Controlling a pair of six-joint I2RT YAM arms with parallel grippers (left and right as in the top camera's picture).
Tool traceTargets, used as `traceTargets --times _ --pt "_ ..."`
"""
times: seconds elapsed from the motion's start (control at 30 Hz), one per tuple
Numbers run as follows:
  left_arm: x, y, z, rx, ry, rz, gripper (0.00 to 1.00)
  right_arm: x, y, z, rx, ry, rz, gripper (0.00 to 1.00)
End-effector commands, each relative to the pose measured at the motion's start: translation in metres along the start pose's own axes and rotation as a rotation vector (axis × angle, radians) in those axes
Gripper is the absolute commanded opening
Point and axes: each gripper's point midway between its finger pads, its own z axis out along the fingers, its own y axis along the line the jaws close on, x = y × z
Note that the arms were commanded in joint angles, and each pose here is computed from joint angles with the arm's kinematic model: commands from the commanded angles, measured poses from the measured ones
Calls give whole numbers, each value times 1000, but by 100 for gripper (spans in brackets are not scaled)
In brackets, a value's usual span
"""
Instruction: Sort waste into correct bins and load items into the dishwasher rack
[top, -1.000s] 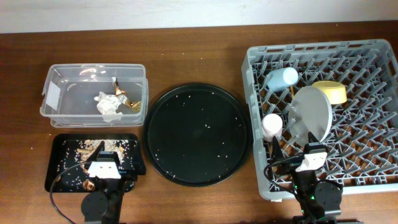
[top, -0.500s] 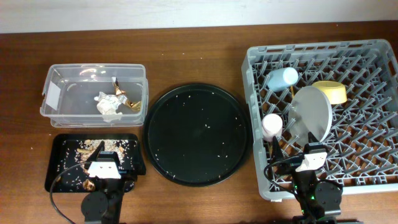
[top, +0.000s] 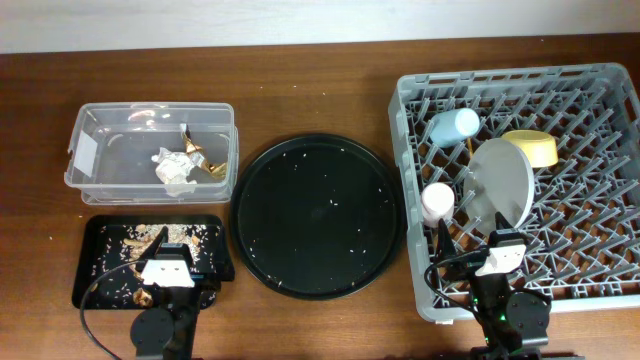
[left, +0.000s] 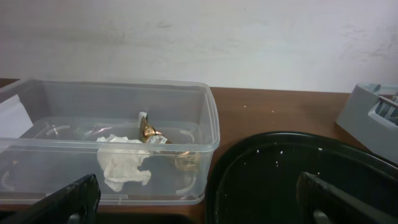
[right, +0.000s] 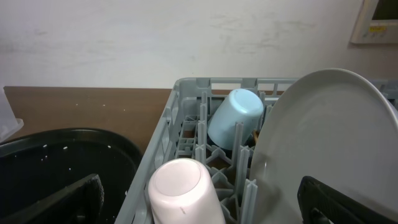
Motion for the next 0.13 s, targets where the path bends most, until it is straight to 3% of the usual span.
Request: traceTargets --times 0.0,0.1 --pt "1 3 0 -15 -5 19 100 2 -1 0 5 4 9 98" --pt "1 3 0 -15 -5 19 100 2 -1 0 5 4 9 98"
